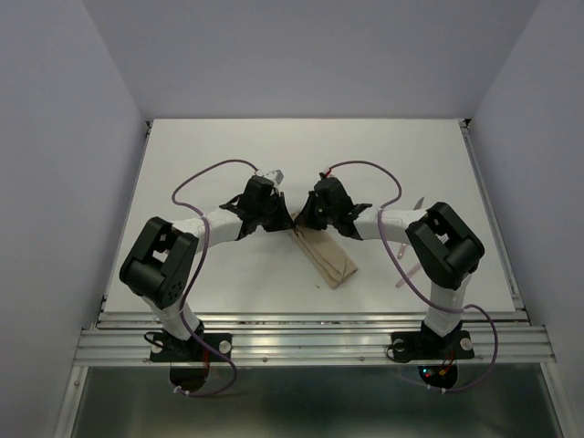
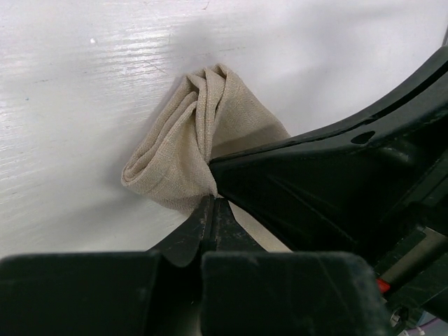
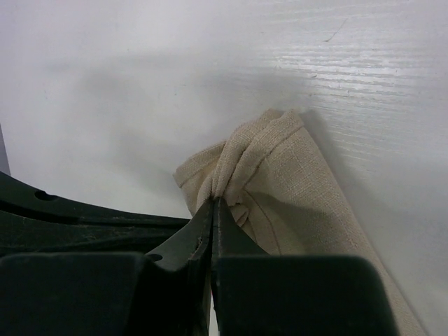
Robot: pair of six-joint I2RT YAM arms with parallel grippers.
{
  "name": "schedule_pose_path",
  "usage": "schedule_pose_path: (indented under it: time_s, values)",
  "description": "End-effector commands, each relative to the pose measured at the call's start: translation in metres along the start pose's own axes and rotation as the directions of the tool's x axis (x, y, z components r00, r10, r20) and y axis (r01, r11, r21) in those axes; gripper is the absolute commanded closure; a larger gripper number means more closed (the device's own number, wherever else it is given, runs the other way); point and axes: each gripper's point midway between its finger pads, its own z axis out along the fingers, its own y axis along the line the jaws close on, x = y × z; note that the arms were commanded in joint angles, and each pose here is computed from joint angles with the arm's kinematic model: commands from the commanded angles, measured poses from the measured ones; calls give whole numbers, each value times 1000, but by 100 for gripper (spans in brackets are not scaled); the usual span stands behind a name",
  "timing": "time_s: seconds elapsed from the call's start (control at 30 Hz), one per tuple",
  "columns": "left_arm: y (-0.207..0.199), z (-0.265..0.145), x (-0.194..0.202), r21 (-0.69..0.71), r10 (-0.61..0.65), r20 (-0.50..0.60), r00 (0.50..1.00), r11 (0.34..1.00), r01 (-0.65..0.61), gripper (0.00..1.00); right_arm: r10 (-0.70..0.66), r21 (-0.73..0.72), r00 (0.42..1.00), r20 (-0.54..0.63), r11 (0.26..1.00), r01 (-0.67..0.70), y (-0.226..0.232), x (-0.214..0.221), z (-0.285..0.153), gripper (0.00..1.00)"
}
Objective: Fold the napkin into a case and place the utensils inside
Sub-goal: Grasp the top corner of the smaller rectangle folded napkin from the folded napkin.
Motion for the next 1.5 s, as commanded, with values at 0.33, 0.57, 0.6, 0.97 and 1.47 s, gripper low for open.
schedule_pose_path:
  time_s: [0.33, 0.57, 0.6, 0.97, 1.47]
  values:
    - [-22, -9, -16, 66, 47, 42, 998, 997, -50, 100, 36, -107, 999, -25, 994, -39, 13, 12, 40, 99]
    - [-18, -8, -11, 59, 44, 31, 999, 997, -46, 100, 4, -178, 1000, 11, 984, -2, 36, -3, 14, 99]
    - [-19, -8, -11, 60, 44, 30, 999, 997, -45, 100, -1, -203, 999, 34, 979, 8, 45, -10, 1, 99]
    - [-18, -5, -14, 56, 36, 39, 999, 998, -38, 100, -46, -156, 993, 110, 986, 63, 35, -20, -32, 99]
    - [-22, -3, -18, 69, 33, 39, 999, 997, -36, 100, -46, -76, 999, 16, 996, 47, 10, -3, 3, 99]
